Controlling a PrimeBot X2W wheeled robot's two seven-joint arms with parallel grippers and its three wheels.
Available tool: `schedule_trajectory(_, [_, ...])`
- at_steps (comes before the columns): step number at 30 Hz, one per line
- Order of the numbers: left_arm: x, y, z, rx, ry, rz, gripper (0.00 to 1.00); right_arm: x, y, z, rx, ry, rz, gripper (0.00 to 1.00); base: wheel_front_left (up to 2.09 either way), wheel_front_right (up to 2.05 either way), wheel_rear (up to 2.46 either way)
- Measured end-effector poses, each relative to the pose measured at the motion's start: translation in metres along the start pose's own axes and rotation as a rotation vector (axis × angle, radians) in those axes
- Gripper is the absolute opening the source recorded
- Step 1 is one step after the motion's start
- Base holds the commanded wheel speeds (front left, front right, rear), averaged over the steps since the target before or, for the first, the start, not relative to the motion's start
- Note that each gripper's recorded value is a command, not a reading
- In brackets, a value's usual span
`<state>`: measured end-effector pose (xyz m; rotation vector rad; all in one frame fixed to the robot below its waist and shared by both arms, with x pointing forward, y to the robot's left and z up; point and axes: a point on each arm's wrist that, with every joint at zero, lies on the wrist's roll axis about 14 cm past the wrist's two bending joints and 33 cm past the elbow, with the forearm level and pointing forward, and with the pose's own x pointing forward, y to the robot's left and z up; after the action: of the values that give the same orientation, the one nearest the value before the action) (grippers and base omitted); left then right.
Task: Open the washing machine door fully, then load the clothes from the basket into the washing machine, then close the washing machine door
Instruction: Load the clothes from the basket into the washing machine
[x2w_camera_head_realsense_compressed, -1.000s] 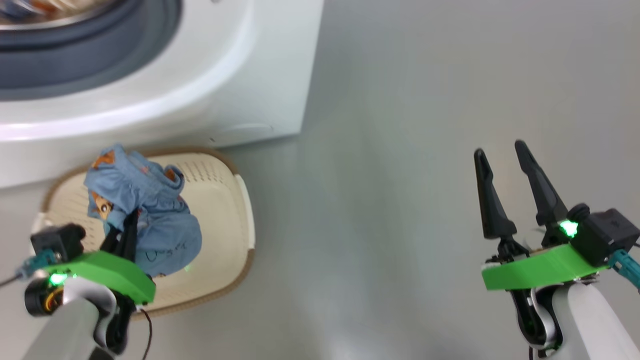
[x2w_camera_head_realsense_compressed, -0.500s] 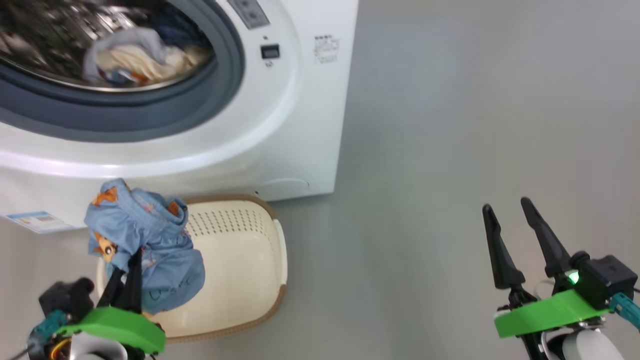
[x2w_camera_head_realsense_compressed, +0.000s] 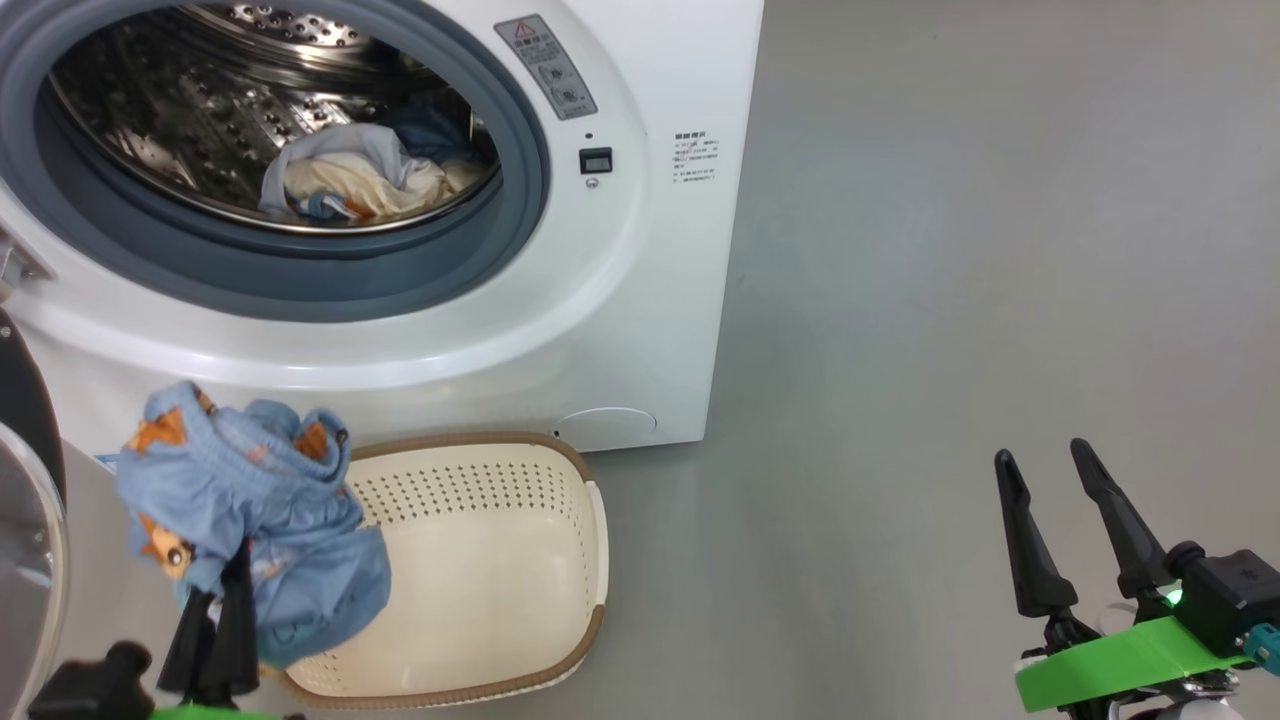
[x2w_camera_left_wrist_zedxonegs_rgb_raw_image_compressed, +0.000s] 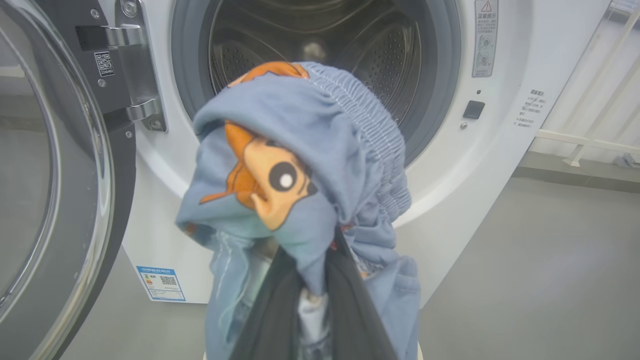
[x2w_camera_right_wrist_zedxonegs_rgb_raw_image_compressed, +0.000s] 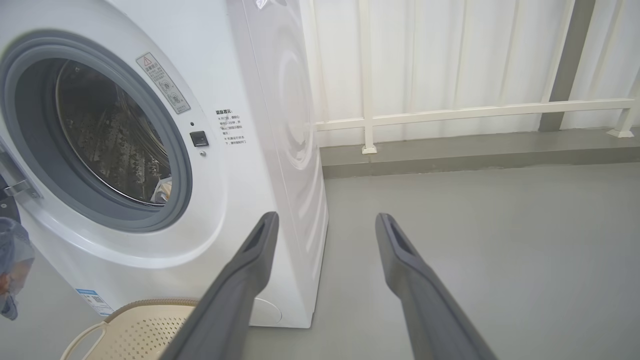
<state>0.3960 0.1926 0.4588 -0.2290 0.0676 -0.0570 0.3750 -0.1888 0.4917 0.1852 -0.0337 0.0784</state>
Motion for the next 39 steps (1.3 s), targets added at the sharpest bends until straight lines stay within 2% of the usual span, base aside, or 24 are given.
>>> schedule_trajectory(10, [-0.023,0.003,0.0,-0.001,-0.009,0.031,0.0,-0.006,-0.004,0.0,0.012,-0.003,-0.025,1.0,0.0,0.0,0.0])
schedule_trajectory(25, [-0.019,0.004,-0.002,0.006,-0.003,0.03,0.0,-0.007,-0.006,-0.005,0.017,0.013,-0.036,1.0,0.0,0.0,0.0])
schedule_trajectory(33, [0.013,-0.001,-0.001,0.013,-0.013,-0.002,0.0,0.002,-0.007,-0.019,0.035,0.044,-0.051,1.0,0.0,0.0,0.0])
schedule_trajectory(39, [0.056,-0.005,0.001,0.044,-0.023,-0.047,0.0,0.023,-0.007,-0.026,0.044,0.051,-0.051,1.0,0.0,0.0,0.0])
